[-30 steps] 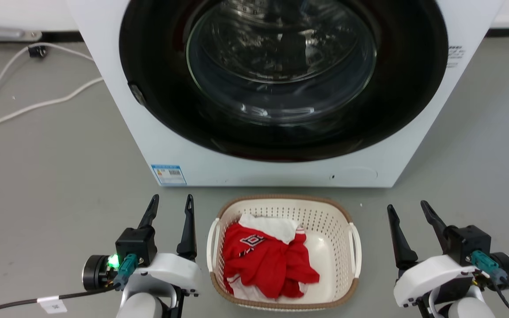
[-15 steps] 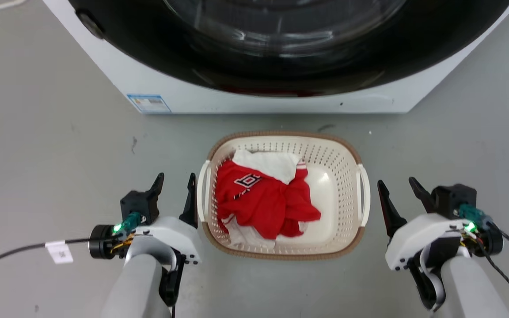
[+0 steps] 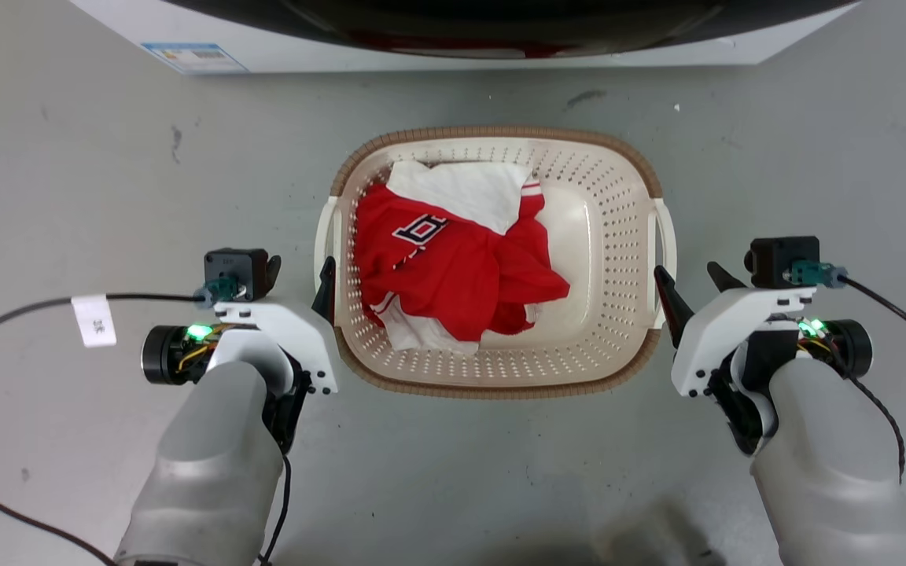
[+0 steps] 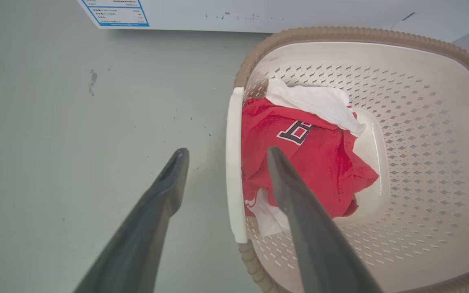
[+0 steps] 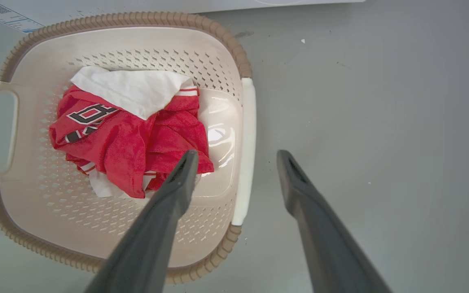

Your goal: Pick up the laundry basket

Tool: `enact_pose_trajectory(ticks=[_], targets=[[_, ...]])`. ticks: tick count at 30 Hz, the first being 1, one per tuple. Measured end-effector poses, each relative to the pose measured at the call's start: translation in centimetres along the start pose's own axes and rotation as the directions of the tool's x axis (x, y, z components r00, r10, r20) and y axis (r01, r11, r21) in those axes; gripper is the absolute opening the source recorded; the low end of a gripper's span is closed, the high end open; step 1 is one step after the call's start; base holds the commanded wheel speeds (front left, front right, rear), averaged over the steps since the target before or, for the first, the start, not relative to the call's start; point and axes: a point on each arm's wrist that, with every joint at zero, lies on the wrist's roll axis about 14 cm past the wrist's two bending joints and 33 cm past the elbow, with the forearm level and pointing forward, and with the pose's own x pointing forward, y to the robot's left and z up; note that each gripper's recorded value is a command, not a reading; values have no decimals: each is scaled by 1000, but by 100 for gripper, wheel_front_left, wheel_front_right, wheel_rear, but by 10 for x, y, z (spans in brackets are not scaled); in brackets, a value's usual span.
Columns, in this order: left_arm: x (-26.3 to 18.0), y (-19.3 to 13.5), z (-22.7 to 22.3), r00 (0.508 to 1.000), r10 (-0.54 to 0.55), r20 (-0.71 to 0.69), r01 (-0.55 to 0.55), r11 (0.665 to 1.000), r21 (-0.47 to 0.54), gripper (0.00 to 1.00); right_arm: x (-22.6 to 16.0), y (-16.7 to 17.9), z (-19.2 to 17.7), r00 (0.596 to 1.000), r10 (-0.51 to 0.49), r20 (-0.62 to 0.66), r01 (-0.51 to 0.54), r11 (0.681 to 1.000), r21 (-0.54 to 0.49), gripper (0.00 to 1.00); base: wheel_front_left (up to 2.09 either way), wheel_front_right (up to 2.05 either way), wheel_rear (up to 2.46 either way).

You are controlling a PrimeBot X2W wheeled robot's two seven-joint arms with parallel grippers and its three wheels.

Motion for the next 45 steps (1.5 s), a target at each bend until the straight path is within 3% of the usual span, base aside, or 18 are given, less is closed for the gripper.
enact_pose_trajectory(ticks=[11, 24, 25, 26, 27, 28, 45], targets=[[34, 8, -34, 980, -3, -197, 2, 1000, -6, 100, 37, -5, -37, 979, 0, -202, 2, 1000, 8, 100, 0, 0, 0], [56, 7, -49, 942, -17, -334, 9, 1000, -26, 100, 62, 0, -49, 943, 16, -332, -33, 999, -44, 100, 0, 0, 0], [56, 6, -51, 938, -21, -345, 11, 1000, -29, 55, 63, 0, -50, 942, 17, -336, -33, 998, -44, 100, 0, 0, 0], [56, 5, -54, 933, -25, -358, 15, 999, -29, 0, 64, 0, -50, 940, 17, -341, -35, 998, -47, 53, 0, 0, 0], [56, 4, -56, 929, -27, -368, 16, 999, -35, 0, 65, 0, -51, 939, 18, -344, -35, 998, -44, 11, 0, 0, 0], [55, 2, -59, 924, -31, -381, 18, 999, -39, 0, 65, 1, -51, 938, 20, -346, -36, 998, -42, 0, 0, 0, 0], [47, -7, -63, 902, -69, -427, 50, 997, -54, 0, 62, 7, -53, 928, 35, -372, -54, 998, -41, 0, 0, 0, 0]])
